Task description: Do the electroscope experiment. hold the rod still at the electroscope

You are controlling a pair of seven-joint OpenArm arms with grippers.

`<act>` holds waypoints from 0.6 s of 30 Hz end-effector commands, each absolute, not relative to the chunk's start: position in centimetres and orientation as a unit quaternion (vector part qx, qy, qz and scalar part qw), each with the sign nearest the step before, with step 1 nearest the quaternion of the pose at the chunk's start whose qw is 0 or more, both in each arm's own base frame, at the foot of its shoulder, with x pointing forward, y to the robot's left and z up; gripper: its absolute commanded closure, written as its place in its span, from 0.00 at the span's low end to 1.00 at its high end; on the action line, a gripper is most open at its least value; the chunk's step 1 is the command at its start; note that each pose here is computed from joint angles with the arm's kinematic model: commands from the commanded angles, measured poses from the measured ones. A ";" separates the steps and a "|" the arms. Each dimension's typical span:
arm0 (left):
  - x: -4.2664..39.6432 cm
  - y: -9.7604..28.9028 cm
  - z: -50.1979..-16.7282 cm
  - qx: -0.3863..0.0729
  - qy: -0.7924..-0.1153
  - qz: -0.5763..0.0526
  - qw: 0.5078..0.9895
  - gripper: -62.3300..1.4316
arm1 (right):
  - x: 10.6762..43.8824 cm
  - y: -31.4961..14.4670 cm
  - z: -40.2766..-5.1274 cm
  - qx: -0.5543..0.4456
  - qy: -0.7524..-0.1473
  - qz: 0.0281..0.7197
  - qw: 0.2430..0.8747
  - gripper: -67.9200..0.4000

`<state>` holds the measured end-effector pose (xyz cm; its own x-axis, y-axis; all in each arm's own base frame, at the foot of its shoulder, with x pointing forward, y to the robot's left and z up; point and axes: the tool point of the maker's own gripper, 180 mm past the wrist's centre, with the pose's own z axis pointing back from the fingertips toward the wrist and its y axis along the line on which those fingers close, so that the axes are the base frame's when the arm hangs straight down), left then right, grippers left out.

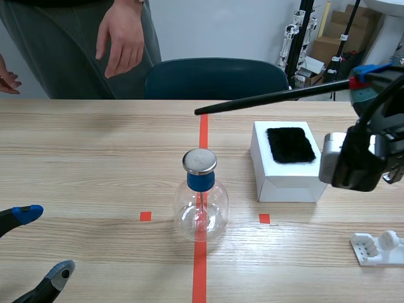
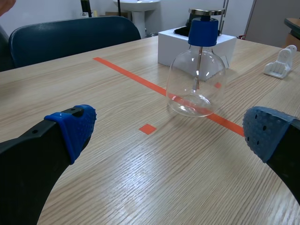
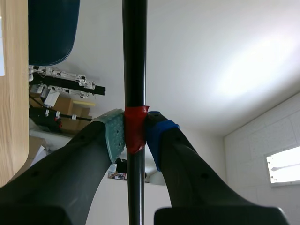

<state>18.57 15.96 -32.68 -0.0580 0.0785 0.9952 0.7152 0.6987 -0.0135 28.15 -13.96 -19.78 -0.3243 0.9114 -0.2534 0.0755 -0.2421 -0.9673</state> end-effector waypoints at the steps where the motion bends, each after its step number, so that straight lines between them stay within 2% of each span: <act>1: 18.9 16.1 -31.9 -0.293 -0.691 -0.254 0.610 0.00 | 28.7 -14.0 -18.9 -0.492 -0.520 0.620 0.321 0.88; 11: 18.9 16.1 -31.9 -0.293 -0.690 -0.254 0.610 0.00 | 29.1 -13.9 -21.4 -0.481 -0.491 0.655 0.314 0.88; 18: 18.9 16.1 -31.9 -0.293 -0.690 -0.254 0.610 0.00 | 29.1 -13.8 -21.5 -0.482 -0.486 0.662 0.306 0.88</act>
<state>18.57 15.96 -32.68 -0.0580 0.0785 0.9952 0.7152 0.6987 -0.0135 28.61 -13.87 -23.04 -0.3607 0.8751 -0.3228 0.0149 -0.3406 -0.9401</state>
